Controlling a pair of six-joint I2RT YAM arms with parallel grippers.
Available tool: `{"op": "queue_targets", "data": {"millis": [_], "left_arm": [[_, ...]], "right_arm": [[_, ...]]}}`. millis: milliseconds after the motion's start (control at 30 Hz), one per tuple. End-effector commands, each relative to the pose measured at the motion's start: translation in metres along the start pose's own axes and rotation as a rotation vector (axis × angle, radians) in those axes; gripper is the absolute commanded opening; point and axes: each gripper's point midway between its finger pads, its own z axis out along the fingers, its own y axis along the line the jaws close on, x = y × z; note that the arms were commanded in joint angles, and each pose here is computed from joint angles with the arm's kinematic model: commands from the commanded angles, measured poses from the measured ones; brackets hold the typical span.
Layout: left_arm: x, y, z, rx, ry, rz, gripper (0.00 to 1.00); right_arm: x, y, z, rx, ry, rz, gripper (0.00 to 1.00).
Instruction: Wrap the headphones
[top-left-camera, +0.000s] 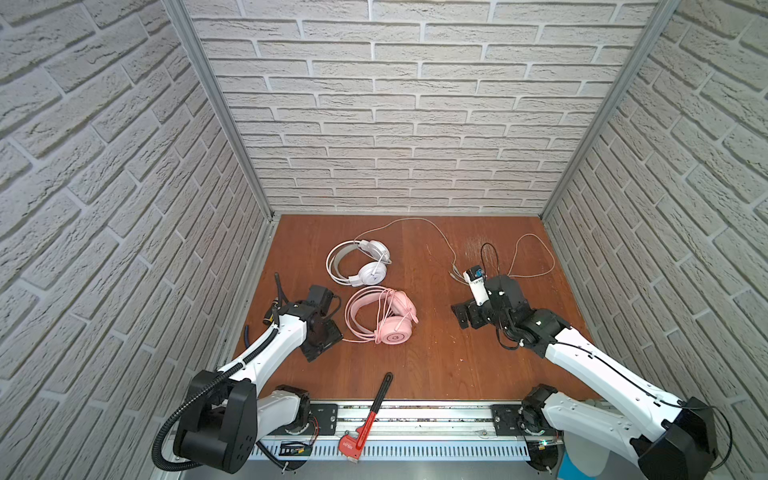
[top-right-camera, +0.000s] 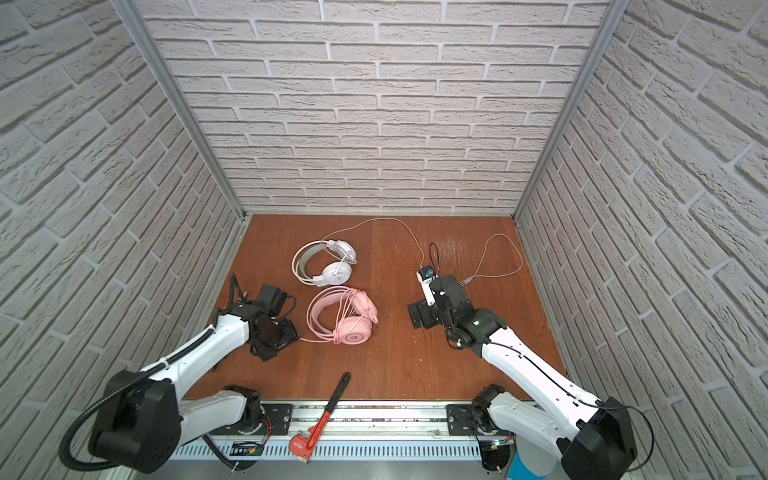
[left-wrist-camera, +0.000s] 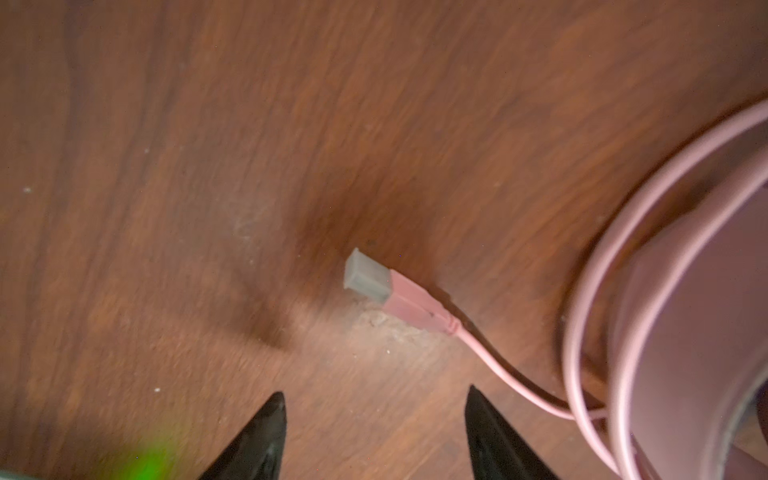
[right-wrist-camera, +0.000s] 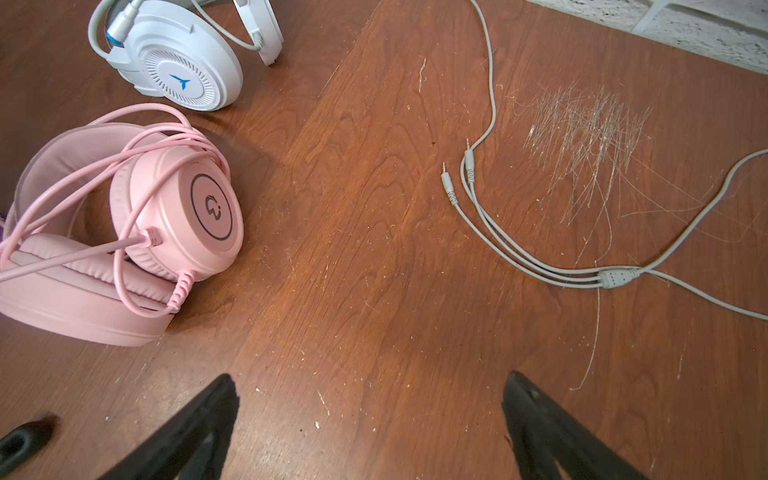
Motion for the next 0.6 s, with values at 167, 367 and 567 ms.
{"op": "queue_targets", "data": {"millis": [167, 367, 567], "left_arm": [[-0.027, -0.004, 0.006, 0.052, -0.098, -0.115, 0.58], [-0.029, -0.007, 0.009, 0.055, -0.093, -0.124, 0.57], [-0.021, -0.001, 0.02, 0.041, -0.062, -0.149, 0.51]], "right_arm": [[-0.019, 0.0, -0.011, -0.008, -0.064, 0.001, 1.0], [-0.019, 0.0, -0.01, -0.007, -0.06, -0.002, 1.0], [-0.018, 0.0, -0.008, -0.007, -0.056, -0.001, 1.0]]}}
